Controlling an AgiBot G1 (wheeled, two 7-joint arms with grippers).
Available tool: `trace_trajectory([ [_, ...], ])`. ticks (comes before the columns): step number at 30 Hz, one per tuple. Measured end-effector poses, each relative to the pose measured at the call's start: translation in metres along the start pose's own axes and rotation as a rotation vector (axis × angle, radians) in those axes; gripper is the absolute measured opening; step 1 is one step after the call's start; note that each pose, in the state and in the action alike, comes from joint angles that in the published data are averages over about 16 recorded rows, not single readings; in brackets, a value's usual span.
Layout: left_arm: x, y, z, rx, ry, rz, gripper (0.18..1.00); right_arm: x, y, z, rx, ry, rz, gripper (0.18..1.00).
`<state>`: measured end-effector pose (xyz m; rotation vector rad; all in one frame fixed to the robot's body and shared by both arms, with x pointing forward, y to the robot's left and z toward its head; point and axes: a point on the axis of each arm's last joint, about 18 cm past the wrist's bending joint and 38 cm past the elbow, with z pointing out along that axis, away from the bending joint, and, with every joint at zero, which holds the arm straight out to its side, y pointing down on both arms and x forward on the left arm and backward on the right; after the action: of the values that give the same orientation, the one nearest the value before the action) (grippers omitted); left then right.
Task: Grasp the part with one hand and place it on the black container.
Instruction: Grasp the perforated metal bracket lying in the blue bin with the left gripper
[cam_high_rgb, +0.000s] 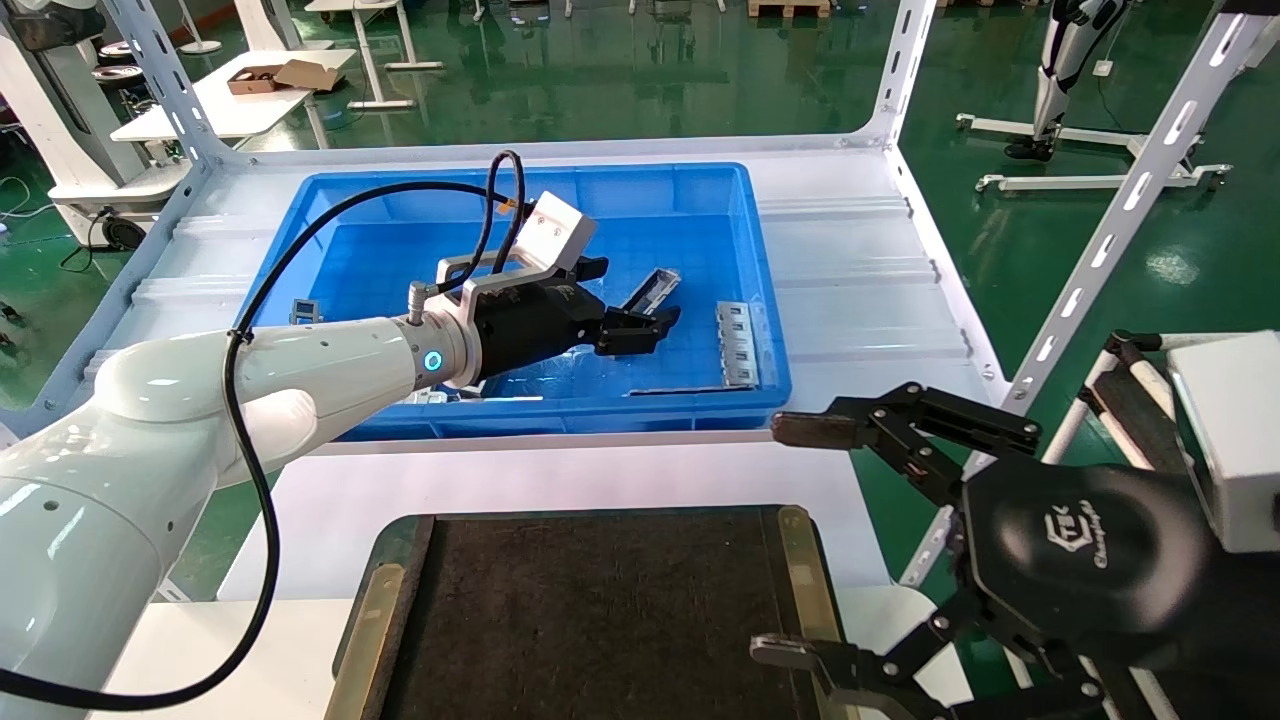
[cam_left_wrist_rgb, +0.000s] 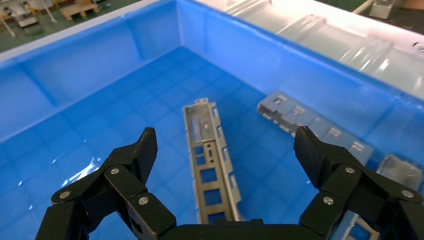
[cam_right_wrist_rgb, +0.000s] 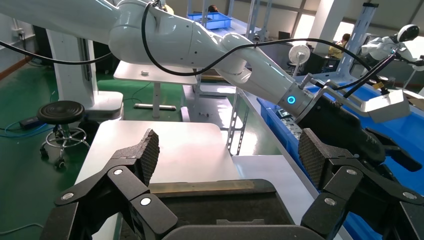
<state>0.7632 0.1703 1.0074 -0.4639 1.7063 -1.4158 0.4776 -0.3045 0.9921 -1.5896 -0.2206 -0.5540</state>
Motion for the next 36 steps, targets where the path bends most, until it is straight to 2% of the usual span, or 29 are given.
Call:
trace_trajectory([
  [12,-0.001,0.011,0.004,-0.036,-0.030,-0.026,0.982,0.000,0.000,0.000,0.000,0.000,0.000,0.984],
  [21,0.003,0.017,0.006,-0.052,-0.034,-0.034,0.916,0.000,0.000,0.000,0.000,0.000,0.000,0.902],
  [27,0.004,0.022,0.007,-0.059,-0.038,-0.039,0.825,0.000,0.000,0.000,0.000,0.000,0.000,0.807],
  [36,0.006,0.027,0.008,-0.060,-0.042,-0.048,0.622,0.000,0.000,0.000,0.000,0.000,0.000,0.616],
])
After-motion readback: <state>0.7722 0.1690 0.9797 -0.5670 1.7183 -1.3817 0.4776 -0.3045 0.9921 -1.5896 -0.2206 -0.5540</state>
